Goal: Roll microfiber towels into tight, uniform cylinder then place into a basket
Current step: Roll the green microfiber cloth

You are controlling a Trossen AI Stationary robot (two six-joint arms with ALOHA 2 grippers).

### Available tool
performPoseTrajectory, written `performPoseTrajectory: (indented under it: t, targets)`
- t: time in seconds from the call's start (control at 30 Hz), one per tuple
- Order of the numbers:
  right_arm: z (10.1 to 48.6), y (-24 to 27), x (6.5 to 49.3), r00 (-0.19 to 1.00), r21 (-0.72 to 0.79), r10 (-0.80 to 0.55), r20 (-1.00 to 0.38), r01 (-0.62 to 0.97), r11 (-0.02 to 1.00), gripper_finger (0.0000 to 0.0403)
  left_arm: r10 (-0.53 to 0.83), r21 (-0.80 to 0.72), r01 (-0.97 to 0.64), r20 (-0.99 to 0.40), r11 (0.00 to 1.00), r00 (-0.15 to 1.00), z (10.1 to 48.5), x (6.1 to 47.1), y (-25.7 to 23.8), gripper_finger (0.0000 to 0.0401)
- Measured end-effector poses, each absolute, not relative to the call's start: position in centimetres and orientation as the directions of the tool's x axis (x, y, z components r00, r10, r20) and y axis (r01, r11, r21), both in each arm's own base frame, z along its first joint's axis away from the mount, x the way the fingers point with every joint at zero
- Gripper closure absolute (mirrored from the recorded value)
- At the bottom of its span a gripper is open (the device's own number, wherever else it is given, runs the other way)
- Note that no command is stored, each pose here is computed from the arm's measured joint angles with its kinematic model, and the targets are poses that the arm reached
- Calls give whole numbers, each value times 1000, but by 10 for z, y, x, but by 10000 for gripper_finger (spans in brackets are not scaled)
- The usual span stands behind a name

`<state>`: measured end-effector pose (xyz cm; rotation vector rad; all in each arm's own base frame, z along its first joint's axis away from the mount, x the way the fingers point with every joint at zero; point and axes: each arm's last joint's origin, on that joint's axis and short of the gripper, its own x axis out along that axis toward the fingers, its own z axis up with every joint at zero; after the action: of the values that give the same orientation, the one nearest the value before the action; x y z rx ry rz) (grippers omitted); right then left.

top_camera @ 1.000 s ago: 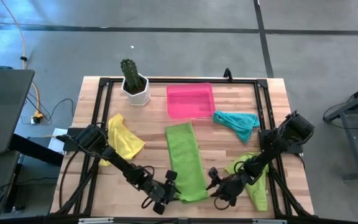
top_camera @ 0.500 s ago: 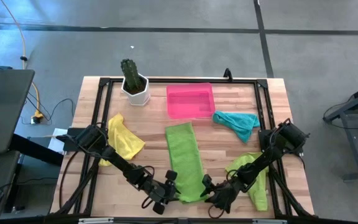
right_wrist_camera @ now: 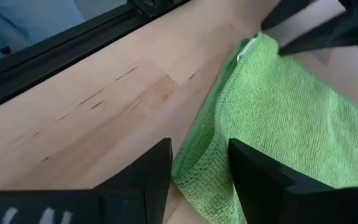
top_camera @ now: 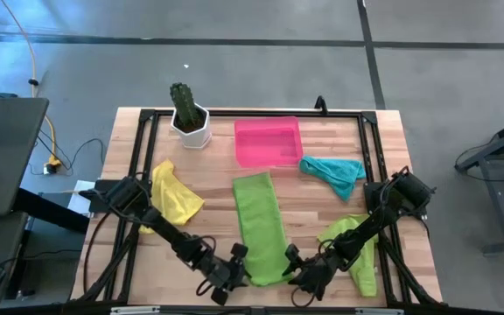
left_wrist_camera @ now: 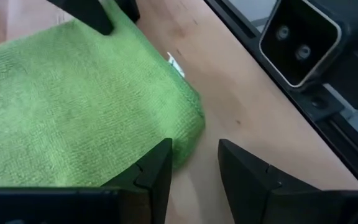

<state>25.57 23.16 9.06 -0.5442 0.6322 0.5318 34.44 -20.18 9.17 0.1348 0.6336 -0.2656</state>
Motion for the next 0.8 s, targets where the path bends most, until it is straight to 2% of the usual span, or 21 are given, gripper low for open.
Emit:
performPoseTrajectory:
  t: [0.2,0.5,0.63,0.8]
  targets:
    - [90,231,255,691,-234,272,-669,-544,806,286,-140,128,263,-588,956,797,92,343,-204,304]
    - [88,230,254,689,-202,261,-676,-515,833,391,-146,122,264,-582,957,800,93,343,-204,375]
    - [88,230,255,690,-178,262,-675,-497,849,395,-158,111,262,-559,959,814,95,343,-207,384]
    - [88,230,255,689,-111,262,-676,-446,888,400,-155,110,246,-522,963,839,99,345,-209,366]
